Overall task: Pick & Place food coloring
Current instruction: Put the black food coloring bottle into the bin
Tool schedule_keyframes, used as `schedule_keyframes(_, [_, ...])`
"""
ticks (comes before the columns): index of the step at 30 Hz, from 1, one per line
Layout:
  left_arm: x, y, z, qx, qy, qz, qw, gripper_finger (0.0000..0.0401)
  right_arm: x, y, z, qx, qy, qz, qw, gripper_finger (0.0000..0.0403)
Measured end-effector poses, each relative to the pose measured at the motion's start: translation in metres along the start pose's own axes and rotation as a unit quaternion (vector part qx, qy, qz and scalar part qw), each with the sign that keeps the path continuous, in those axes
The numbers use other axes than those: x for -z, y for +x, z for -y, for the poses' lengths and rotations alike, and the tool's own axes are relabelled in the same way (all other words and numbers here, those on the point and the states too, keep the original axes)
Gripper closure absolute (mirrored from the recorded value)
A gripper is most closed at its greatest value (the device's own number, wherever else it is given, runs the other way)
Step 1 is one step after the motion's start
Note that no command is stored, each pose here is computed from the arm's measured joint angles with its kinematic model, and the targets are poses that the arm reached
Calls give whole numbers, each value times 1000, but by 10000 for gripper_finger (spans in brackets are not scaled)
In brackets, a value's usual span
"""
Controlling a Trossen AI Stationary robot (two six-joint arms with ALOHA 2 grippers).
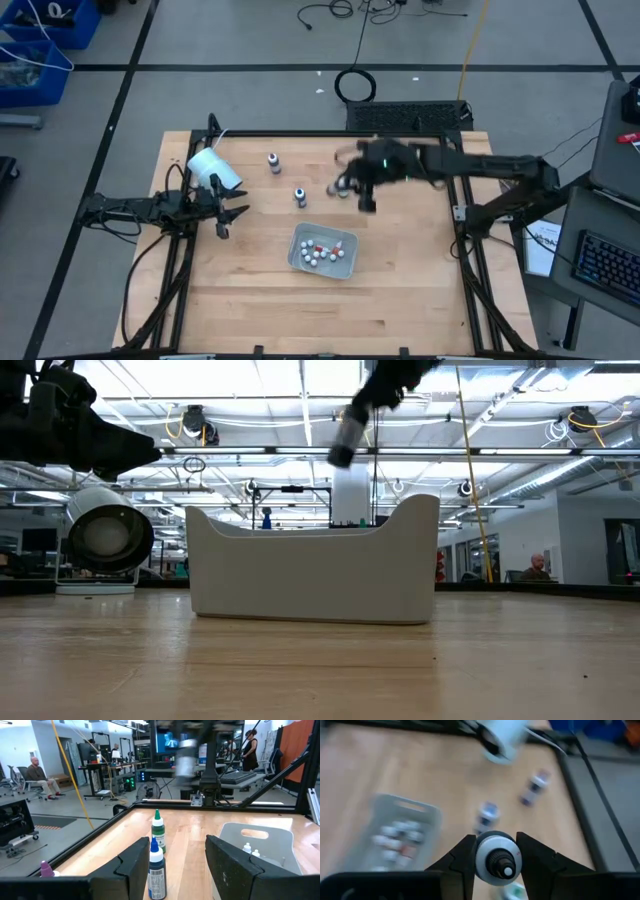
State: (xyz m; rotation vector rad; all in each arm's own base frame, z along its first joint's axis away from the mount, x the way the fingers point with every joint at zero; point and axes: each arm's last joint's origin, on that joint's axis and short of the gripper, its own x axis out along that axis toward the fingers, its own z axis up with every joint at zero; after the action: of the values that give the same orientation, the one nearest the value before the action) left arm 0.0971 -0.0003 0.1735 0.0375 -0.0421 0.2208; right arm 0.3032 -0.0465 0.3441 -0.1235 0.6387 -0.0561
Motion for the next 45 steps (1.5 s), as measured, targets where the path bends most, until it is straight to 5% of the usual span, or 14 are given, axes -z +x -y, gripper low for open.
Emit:
schedule_keyframes(6, [0,0,0,0,0,0,1000,205,-9,19,-77,-57,-65,10,996,293])
schedule_keyframes(11, [0,0,0,0,0,0,1000,205,0,44,-111,-83,-80,-33,993,293])
schedule_keyframes(20, [0,0,0,0,0,0,1000,205,15,41,-116,-29,0,-121,992,293])
schedule_keyframes(45, [0,0,0,0,0,0,1000,205,51,62,-120,-75,69,-191,976,293])
